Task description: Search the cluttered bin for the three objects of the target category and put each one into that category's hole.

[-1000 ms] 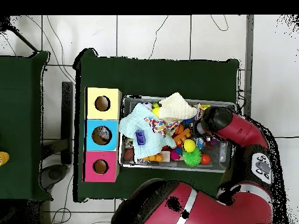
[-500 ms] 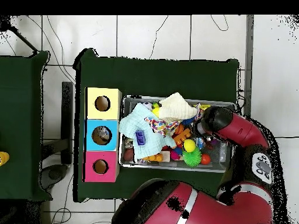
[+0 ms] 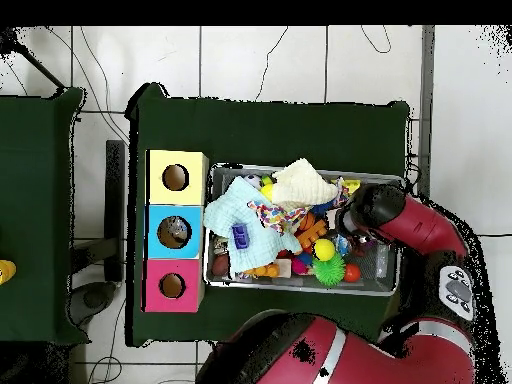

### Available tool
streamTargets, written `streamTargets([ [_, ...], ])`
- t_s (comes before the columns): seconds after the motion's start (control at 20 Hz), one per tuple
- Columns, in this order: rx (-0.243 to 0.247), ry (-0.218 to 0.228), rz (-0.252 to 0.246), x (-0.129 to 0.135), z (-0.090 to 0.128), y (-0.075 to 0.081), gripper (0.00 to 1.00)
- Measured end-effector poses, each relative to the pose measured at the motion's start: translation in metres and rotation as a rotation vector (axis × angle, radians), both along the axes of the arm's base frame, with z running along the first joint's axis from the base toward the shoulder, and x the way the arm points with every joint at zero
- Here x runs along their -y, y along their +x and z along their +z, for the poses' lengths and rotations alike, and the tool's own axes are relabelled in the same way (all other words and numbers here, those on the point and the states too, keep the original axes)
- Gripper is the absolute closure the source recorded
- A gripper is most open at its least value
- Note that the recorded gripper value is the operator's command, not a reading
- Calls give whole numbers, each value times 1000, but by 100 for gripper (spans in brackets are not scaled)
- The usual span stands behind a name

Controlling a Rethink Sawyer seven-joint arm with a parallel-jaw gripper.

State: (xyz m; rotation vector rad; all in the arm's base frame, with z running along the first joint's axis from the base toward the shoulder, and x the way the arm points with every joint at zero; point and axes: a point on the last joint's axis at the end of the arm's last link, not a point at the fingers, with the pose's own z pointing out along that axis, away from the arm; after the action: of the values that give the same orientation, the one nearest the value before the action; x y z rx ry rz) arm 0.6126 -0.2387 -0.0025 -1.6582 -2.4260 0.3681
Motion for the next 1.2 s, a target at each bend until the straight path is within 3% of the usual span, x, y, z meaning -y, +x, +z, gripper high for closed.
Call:
streamTargets([
  [0.65,31,-40,-17,33,45,-9,0],
  [1.2,15,-36,-16,32,40,-16,0],
])
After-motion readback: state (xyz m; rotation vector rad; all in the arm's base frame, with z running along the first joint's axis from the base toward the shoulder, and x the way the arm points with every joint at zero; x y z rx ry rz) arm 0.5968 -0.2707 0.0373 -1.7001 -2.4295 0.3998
